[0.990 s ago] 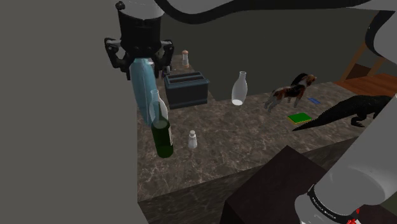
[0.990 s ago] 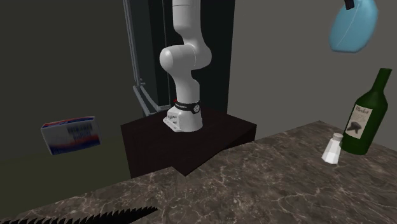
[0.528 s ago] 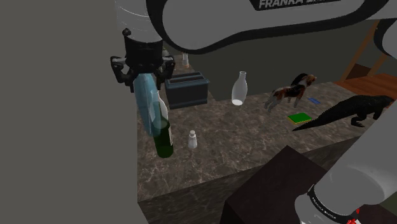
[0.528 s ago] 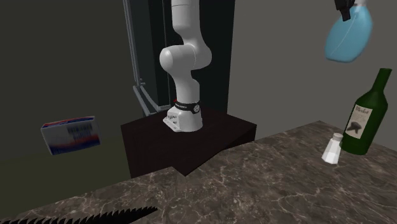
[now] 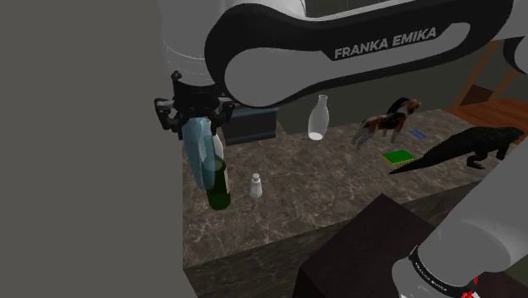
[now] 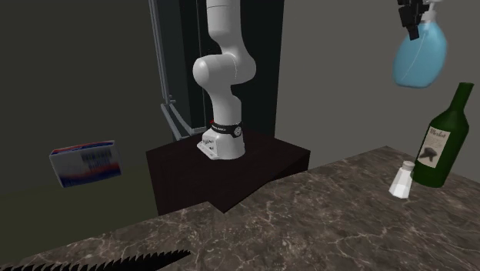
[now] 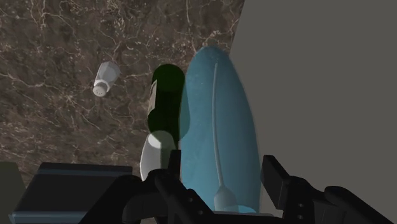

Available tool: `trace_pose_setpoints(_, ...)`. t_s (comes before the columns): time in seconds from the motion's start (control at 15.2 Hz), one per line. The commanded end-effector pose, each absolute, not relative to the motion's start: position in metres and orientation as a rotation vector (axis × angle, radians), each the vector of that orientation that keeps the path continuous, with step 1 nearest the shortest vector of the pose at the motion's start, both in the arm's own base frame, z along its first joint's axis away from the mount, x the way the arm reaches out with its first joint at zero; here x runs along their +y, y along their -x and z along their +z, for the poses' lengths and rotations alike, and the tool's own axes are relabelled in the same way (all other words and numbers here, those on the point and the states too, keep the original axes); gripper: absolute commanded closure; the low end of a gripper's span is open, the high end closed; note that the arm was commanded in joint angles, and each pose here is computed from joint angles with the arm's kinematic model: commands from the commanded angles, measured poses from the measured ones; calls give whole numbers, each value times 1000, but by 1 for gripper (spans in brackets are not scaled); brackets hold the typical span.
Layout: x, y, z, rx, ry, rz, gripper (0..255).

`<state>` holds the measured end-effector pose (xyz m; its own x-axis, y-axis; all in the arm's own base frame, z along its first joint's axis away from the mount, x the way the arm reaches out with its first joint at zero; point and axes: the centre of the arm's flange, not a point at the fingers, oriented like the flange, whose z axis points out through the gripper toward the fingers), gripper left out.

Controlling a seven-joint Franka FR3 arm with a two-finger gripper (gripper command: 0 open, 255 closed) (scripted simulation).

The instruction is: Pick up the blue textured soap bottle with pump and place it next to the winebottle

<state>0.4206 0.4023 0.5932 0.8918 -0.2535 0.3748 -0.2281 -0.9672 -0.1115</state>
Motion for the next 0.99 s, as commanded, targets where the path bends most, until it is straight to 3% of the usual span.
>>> trace_pose_setpoints(0.0, 402, -422, 581, 381, 2992, -607, 255)
trace_pose_setpoints(0.92, 402, -422, 507, 381, 2992, -607, 255)
